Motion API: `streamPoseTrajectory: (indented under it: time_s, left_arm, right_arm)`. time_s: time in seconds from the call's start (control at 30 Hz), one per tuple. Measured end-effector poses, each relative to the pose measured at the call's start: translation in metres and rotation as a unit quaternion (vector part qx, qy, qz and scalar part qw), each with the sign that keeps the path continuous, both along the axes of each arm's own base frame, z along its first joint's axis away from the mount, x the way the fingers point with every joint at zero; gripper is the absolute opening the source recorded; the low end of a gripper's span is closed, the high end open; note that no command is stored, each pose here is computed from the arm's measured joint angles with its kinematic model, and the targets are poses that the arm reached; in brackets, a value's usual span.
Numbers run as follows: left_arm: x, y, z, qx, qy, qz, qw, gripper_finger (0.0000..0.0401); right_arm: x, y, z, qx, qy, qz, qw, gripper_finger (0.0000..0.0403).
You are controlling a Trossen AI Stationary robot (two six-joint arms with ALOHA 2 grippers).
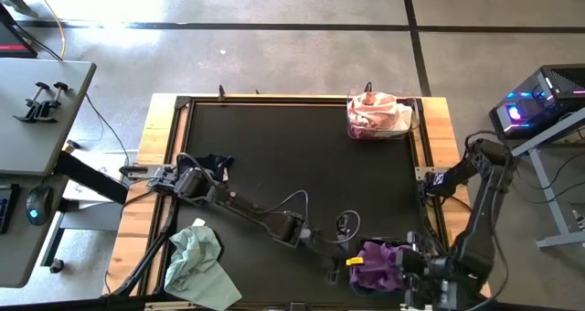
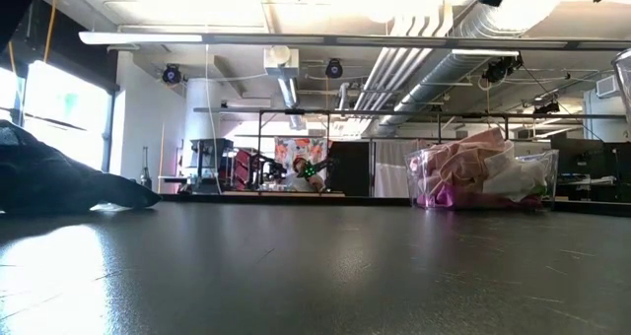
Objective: Sort towels by color in basket
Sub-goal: Put the purple towel into the bottom transparent bin
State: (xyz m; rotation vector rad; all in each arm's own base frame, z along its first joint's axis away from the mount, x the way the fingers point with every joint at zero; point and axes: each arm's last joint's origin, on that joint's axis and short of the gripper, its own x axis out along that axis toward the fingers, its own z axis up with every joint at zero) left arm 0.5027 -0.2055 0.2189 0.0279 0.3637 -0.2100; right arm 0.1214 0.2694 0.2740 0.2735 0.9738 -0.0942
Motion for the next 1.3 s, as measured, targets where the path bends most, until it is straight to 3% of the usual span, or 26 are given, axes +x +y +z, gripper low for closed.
streamPoseTrajectory:
  time_s: [0.23, 0.43, 0.57, 0.7, 0.87, 1.0, 1.13, 1.3]
  left_arm:
    - [-0.002, -0.006, 0.0, 0.021, -0.01, -0.028, 0.999, 0.0156]
    - [0.002, -0.003, 0.006, 0.014, -0.041, -0.04, 0.998, 0.01]
    - [0.005, 0.004, 0.008, 0.011, -0.051, -0.033, 0.998, 0.0051]
    - [0.005, 0.003, 0.009, 0.027, -0.06, -0.04, 0.997, 0.0008]
    - [0.001, -0.015, 0.03, 0.048, -0.093, -0.064, 0.992, 0.0005]
    - [-0.003, -0.026, 0.039, 0.062, -0.108, -0.081, 0.989, 0.0001]
    - [0.0, -0.021, 0.041, 0.037, -0.104, -0.093, 0.99, 0.0]
    - [0.011, -0.009, 0.022, 0.027, -0.082, -0.087, 0.993, 0.0]
  right_arm:
    - [-0.014, -0.013, -0.067, 0.011, 0.094, -0.025, 0.995, 0.0071]
    - [-0.013, -0.024, -0.104, 0.03, 0.096, -0.025, 0.995, 0.0071]
    - [-0.011, -0.024, -0.094, 0.006, 0.11, -0.011, 0.994, 0.0071]
    - [-0.007, -0.017, -0.058, -0.014, 0.116, -0.006, 0.993, 0.0071]
    - [-0.008, -0.011, -0.008, -0.027, 0.103, -0.008, 0.994, 0.0071]
    - [-0.013, -0.003, 0.013, -0.031, 0.014, 0.006, 0.999, 0.0071]
    - [-0.02, 0.007, 0.01, 0.003, 0.001, 0.025, 1.0, 0.0071]
    - [-0.025, 0.007, -0.02, 0.03, 0.035, 0.003, 0.999, 0.0071]
